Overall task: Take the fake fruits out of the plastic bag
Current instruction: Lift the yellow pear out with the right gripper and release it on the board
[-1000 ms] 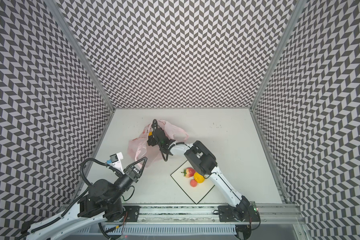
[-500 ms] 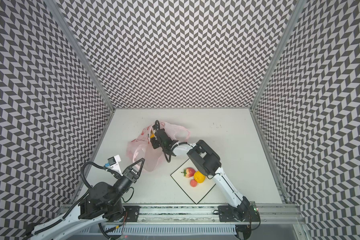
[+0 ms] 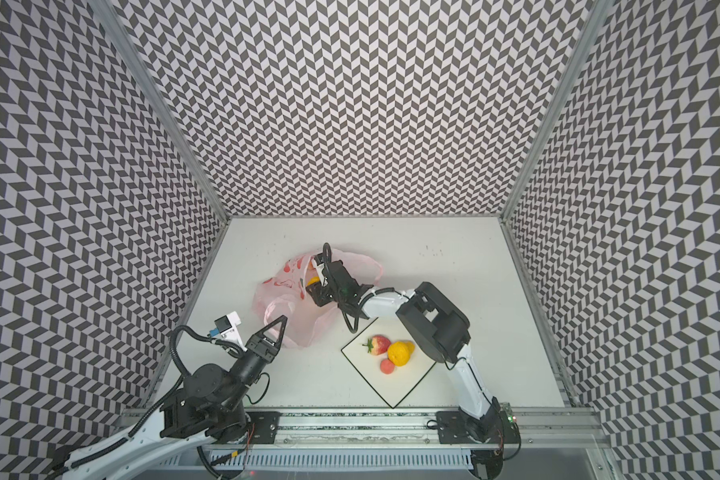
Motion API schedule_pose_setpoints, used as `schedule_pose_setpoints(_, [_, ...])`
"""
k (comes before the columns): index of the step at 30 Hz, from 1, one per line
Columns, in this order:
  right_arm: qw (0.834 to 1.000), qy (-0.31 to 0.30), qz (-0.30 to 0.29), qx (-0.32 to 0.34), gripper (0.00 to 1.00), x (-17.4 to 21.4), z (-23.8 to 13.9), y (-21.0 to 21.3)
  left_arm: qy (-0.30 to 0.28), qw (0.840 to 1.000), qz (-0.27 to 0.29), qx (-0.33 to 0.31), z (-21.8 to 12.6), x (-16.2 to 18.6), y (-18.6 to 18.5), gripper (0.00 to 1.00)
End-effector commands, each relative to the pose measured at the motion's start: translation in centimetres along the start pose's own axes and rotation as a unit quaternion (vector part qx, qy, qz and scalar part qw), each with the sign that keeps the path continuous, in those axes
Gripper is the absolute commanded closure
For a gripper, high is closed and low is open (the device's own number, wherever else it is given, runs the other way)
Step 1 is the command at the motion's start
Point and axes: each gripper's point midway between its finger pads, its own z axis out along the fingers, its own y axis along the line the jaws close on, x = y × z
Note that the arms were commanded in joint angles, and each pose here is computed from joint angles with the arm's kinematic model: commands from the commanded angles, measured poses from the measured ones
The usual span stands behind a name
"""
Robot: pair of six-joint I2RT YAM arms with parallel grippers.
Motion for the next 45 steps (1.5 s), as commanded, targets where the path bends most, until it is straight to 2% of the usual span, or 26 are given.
schedule_pose_setpoints(1, [0.999, -0.024, 0.007, -0.03, 0.82, -2.5, -2.6, 1.8, -0.018, 1.0, -0.004, -0.014, 0.1, -0.3, 0.8, 1.0])
schedule_pose_setpoints(8, [0.997, -0.039, 0.008, -0.059, 0.82, -3.5, -7.7, 3.5, -0.018, 1.0, -0.002, -0.01, 0.4, 0.0, 0.8, 1.0])
schedule_pose_setpoints(15, [0.998, -0.017, -0.004, -0.068, 0.79, -0.5, -13.5, 4.3, -0.021, 1.0, 0.009, -0.007, 0.4, -0.3, 0.4, 1.0])
schedule_pose_setpoints(20, [0.999, 0.0, 0.024, -0.033, 0.78, 3.6, -18.2, 2.3, -0.023, 1.0, 0.007, -0.002, 0.4, -0.3, 0.2, 1.0])
schedule_pose_setpoints(25, [0.996, -0.016, 0.06, 0.061, 0.76, 6.5, -21.3, -2.3, -0.021, 1.0, 0.0, 0.007, 0.5, 0.1, 0.4, 1.0])
schedule_pose_setpoints(28, [0.992, -0.026, 0.074, 0.104, 0.75, 6.8, -22.3, -5.3, -0.016, 1.0, -0.002, 0.009, 0.6, 0.4, 0.4, 1.0])
schedule_pose_setpoints(32, [0.988, -0.022, 0.083, 0.129, 0.74, 6.9, -22.2, -8.0, -0.009, 1.0, 0.001, 0.007, 0.7, 0.6, 0.2, 1.0])
schedule_pose_setpoints(38, [0.984, 0.062, 0.081, 0.149, 0.73, 10.1, -19.8, -10.2, 0.003, 1.0, 0.003, 0.007, 0.6, 0.6, -0.2, 1.0])
schedule_pose_setpoints(41, [0.984, 0.074, 0.09, 0.134, 0.71, 11.1, -19.3, -10.0, 0.005, 1.0, 0.001, 0.006, 0.4, 0.5, -0.3, 1.0])
schedule_pose_setpoints(43, [0.984, 0.076, 0.095, 0.13, 0.68, 11.5, -19.2, -9.9, 0.004, 1.0, 0.0, 0.003, 0.3, 0.3, -0.2, 1.0])
schedule_pose_setpoints(45, [0.983, 0.076, 0.099, 0.136, 0.58, 11.7, -19.3, -10.2, 0.001, 1.0, -0.003, -0.005, 0.1, 0.1, 0.1, 1.0])
